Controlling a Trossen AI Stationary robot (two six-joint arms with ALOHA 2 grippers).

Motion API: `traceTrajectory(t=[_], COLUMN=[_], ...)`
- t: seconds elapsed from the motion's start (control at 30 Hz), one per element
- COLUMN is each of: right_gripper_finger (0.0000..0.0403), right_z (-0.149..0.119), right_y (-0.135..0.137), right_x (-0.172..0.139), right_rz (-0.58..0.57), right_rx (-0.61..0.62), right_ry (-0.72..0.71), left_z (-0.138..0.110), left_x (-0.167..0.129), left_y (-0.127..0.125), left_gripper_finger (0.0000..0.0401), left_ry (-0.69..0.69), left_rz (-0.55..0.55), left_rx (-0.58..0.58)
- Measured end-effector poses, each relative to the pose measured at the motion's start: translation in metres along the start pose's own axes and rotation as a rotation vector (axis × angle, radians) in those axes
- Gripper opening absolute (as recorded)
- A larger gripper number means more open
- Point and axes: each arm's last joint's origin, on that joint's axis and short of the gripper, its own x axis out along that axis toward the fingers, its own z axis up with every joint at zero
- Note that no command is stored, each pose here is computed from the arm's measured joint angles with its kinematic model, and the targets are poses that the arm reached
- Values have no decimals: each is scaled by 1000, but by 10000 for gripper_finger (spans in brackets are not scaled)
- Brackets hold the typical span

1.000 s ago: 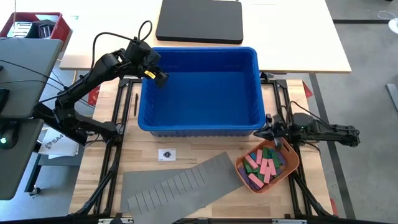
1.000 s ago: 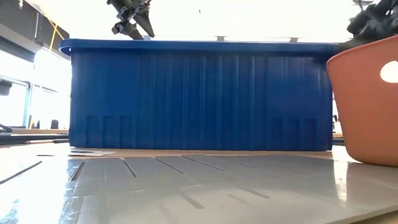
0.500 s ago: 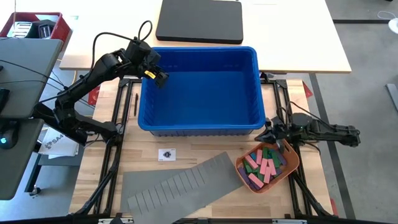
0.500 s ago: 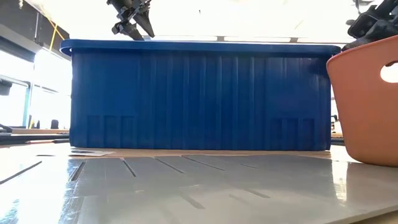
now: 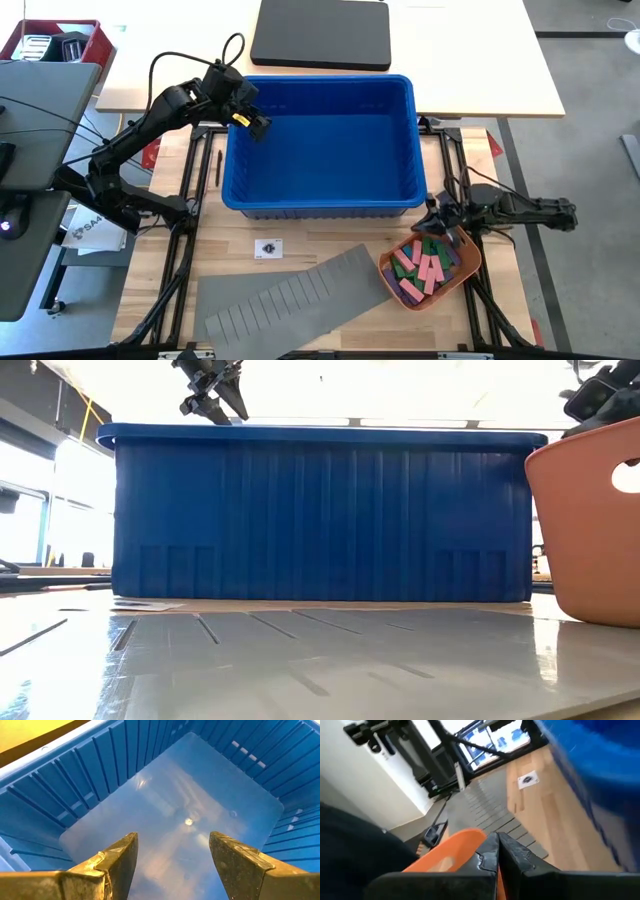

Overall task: Sort blocks
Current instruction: Move the blue bin to the other table

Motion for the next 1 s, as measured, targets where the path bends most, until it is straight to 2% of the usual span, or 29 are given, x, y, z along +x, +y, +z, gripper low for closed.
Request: traceTrajectory(t=[0.2, 0.6, 0.67, 0.83, 0.9, 1.0], right_gripper_finger=[0, 0, 0, 0, 0, 0], right_z=[-4, -5, -5, 11, 11, 8], right_y=[3, 2, 1, 0, -1, -2], right_x=[1, 2, 2, 0, 0, 0], right_rz=[33, 23, 4, -209, -259, -279], right_rx=[-1, 4, -81, -404, -475, -500], right_ry=[49, 69, 53, -147, -146, -114], left_z=[0, 0, 0, 0, 0, 0], left_x=[0, 0, 0, 0, 0, 0], left_y=[0, 0, 0, 0, 0, 0], left_gripper_finger=[238, 238, 238, 238, 238, 238], left_ry=[0, 0, 0, 0, 0, -1], left_rz=[0, 0, 0, 1, 0, 0], left_rx=[0, 0, 0, 0, 0, 0])
